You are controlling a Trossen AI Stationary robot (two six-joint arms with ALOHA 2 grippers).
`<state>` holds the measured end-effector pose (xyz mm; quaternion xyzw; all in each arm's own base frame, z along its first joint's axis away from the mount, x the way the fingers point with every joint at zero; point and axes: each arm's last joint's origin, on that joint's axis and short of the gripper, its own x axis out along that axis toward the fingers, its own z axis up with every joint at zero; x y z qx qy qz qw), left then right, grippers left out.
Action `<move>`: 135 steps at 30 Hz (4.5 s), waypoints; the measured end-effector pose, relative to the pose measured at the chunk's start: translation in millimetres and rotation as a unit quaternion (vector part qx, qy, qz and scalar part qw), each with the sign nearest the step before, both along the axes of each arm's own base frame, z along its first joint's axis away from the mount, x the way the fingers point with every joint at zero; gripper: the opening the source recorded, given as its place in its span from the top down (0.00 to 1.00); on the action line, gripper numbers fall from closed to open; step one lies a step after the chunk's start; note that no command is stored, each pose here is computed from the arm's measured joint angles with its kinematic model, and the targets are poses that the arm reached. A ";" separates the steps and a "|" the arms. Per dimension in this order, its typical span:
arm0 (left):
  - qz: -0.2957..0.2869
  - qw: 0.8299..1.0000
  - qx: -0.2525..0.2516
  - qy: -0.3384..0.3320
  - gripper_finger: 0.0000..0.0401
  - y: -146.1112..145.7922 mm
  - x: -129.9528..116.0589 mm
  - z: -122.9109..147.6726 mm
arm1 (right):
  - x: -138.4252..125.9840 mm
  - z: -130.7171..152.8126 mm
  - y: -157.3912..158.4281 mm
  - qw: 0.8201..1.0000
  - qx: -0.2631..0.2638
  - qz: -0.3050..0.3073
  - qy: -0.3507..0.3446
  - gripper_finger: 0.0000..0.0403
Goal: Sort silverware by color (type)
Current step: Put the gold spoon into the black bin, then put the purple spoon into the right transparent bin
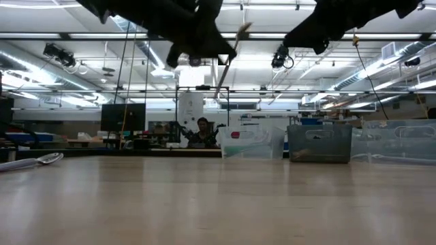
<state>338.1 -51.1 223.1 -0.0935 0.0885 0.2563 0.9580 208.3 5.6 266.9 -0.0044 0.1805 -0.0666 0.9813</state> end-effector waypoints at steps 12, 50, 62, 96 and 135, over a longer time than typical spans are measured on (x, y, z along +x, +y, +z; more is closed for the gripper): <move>-0.086 0.984 0.080 -0.133 0.94 16.1 9.3 33.7 | 36.0 -3.3 16.3 0.995 -0.015 0.036 -0.087 0.63; -0.063 0.982 0.146 -0.104 0.56 18.8 8.6 34.8 | 49.2 -5.9 5.6 0.992 -0.041 -0.023 -0.117 0.94; -0.026 0.988 0.137 -0.071 0.55 25.8 8.7 28.5 | 29.4 -7.2 -26.6 0.978 -0.089 -0.185 -0.039 0.93; -0.034 0.992 0.113 -0.053 0.55 24.9 8.9 22.3 | -14.5 -87.5 -136.6 0.870 0.170 -0.408 0.216 0.93; -0.028 0.995 0.095 -0.033 0.55 29.6 8.9 16.7 | -14.2 -79.4 -152.0 0.849 0.258 -0.369 0.277 0.71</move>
